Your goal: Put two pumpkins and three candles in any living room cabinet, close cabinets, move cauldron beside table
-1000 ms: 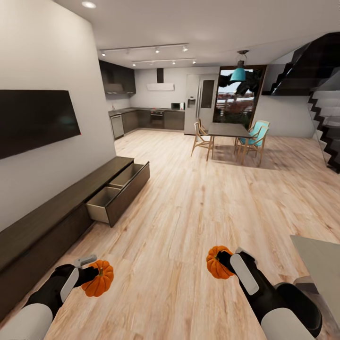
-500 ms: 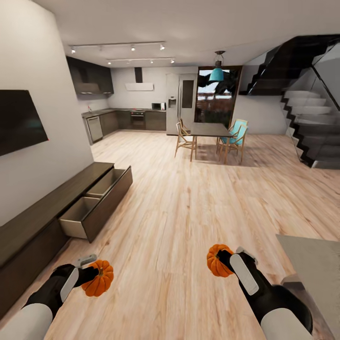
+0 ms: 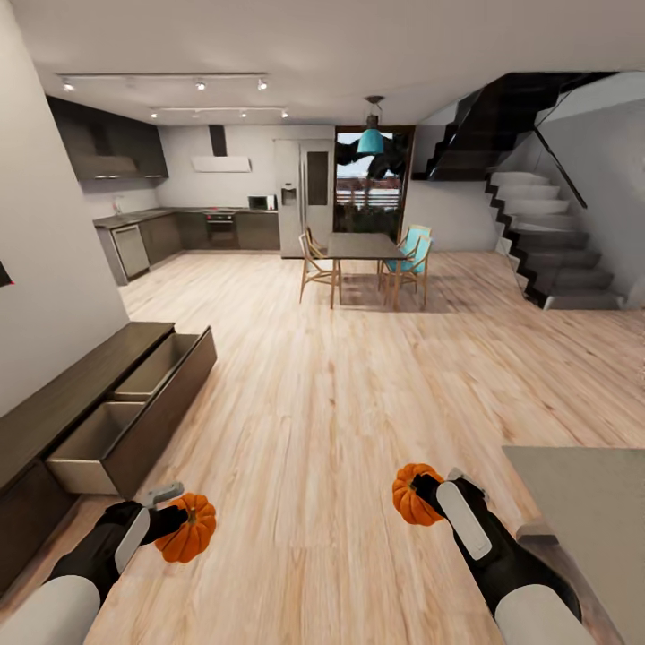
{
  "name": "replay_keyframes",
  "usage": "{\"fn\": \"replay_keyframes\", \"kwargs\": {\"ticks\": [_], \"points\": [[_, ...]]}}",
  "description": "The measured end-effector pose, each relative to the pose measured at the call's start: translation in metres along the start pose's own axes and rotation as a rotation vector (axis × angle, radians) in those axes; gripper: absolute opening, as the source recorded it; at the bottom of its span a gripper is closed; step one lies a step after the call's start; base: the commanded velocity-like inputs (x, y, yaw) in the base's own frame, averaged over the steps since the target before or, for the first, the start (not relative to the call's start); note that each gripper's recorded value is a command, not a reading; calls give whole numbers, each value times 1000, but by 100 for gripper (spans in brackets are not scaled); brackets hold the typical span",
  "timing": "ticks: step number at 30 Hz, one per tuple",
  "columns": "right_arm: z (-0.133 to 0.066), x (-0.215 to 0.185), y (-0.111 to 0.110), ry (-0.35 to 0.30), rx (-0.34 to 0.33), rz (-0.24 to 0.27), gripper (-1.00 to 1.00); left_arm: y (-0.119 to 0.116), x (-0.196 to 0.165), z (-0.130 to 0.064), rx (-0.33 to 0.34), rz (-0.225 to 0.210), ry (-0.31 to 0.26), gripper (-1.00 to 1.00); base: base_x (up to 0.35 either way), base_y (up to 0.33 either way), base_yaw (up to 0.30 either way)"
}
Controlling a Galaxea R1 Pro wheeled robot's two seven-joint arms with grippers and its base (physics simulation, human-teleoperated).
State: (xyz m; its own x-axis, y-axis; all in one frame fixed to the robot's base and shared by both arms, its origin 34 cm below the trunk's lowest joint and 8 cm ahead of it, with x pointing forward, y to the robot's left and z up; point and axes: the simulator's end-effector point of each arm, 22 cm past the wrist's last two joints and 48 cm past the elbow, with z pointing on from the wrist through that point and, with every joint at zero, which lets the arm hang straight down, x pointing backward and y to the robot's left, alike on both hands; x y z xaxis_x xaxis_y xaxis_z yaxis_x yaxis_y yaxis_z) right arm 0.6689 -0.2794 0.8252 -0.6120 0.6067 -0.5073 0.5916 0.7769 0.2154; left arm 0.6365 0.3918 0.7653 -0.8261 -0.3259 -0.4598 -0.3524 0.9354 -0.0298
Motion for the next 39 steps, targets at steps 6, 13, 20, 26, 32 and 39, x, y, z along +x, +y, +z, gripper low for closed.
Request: {"fn": "replay_keyframes", "kwargs": {"ticks": [6,13,20,26,32,39], "points": [[0,0,1,-2,-1,-3,-100,0,0,0,0,1,0,-100,325,9,-16],[0,1,1,-2,0,-2,-100,0,0,0,0,1,-1,-100,326,0,-1],[0,1,0,-1,2,0,-100,0,0,0,0,1,-1,-100,328,0,0],[1,1,3,0,-14,3,-100,0,0,0,-1,1,-2,-100,329,0,0],[0,1,19,-1,-88,1,-100,0,-1,0,-1,1,-3,-100,329,0,0],[0,1,21,0,-96,1,-100,0,-1,0,-1,0,-3,-100,329,0,0]]}}
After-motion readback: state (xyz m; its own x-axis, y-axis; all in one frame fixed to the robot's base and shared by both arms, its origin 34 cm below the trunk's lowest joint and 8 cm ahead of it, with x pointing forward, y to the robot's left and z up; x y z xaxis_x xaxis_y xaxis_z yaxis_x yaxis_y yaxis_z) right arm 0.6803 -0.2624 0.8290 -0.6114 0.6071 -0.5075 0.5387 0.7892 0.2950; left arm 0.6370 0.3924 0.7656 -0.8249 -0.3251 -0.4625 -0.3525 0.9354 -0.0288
